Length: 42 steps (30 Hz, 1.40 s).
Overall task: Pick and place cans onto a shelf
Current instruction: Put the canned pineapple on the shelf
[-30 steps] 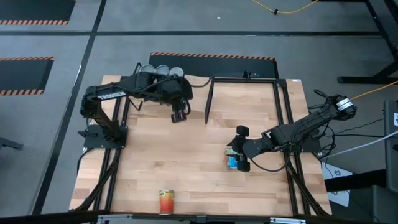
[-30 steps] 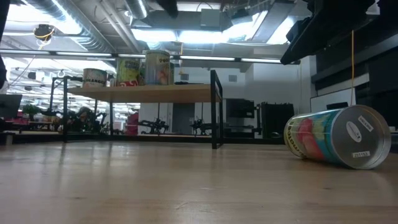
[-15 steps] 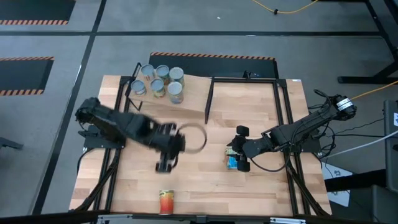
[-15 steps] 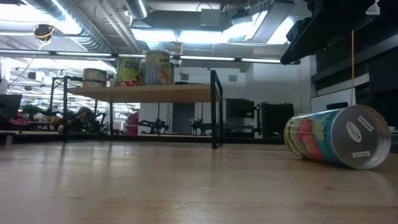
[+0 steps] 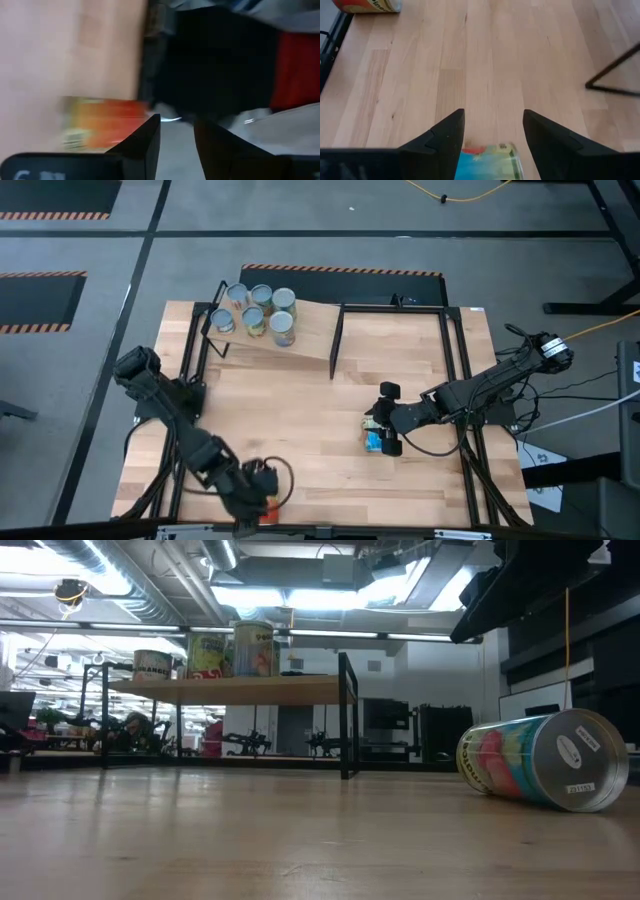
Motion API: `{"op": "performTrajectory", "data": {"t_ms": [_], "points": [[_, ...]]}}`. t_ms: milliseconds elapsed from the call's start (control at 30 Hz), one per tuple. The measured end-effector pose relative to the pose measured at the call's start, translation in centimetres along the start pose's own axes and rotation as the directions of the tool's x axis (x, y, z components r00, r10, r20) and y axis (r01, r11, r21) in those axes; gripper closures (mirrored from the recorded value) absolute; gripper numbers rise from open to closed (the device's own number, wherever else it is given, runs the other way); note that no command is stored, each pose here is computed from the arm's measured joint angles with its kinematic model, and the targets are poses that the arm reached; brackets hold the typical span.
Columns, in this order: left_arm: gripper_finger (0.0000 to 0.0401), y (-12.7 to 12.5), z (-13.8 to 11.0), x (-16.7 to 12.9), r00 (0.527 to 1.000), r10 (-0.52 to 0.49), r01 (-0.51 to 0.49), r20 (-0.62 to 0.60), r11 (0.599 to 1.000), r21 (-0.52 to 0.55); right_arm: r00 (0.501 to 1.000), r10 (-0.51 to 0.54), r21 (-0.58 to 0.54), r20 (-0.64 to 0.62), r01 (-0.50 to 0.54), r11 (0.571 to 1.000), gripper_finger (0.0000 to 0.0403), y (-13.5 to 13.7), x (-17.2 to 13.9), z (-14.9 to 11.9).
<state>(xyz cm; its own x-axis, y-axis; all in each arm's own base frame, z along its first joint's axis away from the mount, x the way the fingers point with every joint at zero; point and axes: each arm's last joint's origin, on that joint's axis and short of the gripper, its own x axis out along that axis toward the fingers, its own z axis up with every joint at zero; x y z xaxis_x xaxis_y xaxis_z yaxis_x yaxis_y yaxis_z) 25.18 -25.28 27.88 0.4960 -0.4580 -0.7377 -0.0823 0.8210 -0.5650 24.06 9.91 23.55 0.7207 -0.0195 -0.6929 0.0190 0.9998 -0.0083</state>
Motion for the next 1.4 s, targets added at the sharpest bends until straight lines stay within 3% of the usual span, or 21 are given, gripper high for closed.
{"op": "performTrajectory", "data": {"t_ms": [100,267,567,700,867,1067,1400], "points": [[0.029,-0.2,-1.7,1.5,0.992,-0.124,0.126,0.027,0.989,-0.074,0.999,0.009,-0.04,0.054,-0.007,0.999,0.0196,0.1,0.3,0.6],[0.029,0.1,-4.6,3.1,0.965,-0.256,0.263,0.059,0.936,-0.236,0.983,0.025,-0.1,0.181,-0.007,0.995,0.0196,0.3,1.8,2.0],[0.029,0.6,-7.9,4.3,0.966,-0.228,0.258,0.122,0.831,-0.493,0.945,0.027,-0.098,0.327,0.005,0.995,0.0196,-0.4,6.2,3.4],[0.029,0.4,-8.8,6.1,0.957,-0.256,0.29,0.139,0.794,-0.534,0.945,0.021,-0.082,0.327,0.006,0.997,0.0196,-1.0,7.9,3.3],[0.029,0.8,-9.8,9.4,0.951,-0.286,0.302,0.119,0.778,-0.551,0.95,-0.007,-0.066,0.313,0.029,0.997,0.0196,-1.7,9.8,2.8],[0.029,2.5,-10.5,11.1,0.982,-0.188,0.154,0.005,0.788,-0.595,0.944,-0.029,-0.044,0.328,0.046,0.998,0.0196,-2.3,12.2,2.3],[0.029,4.8,-10.1,11.4,0.998,0.002,-0.032,-0.056,0.84,-0.541,0.95,-0.044,-0.033,0.309,0.057,0.998,0.0196,-2.6,14.5,1.1]]}}
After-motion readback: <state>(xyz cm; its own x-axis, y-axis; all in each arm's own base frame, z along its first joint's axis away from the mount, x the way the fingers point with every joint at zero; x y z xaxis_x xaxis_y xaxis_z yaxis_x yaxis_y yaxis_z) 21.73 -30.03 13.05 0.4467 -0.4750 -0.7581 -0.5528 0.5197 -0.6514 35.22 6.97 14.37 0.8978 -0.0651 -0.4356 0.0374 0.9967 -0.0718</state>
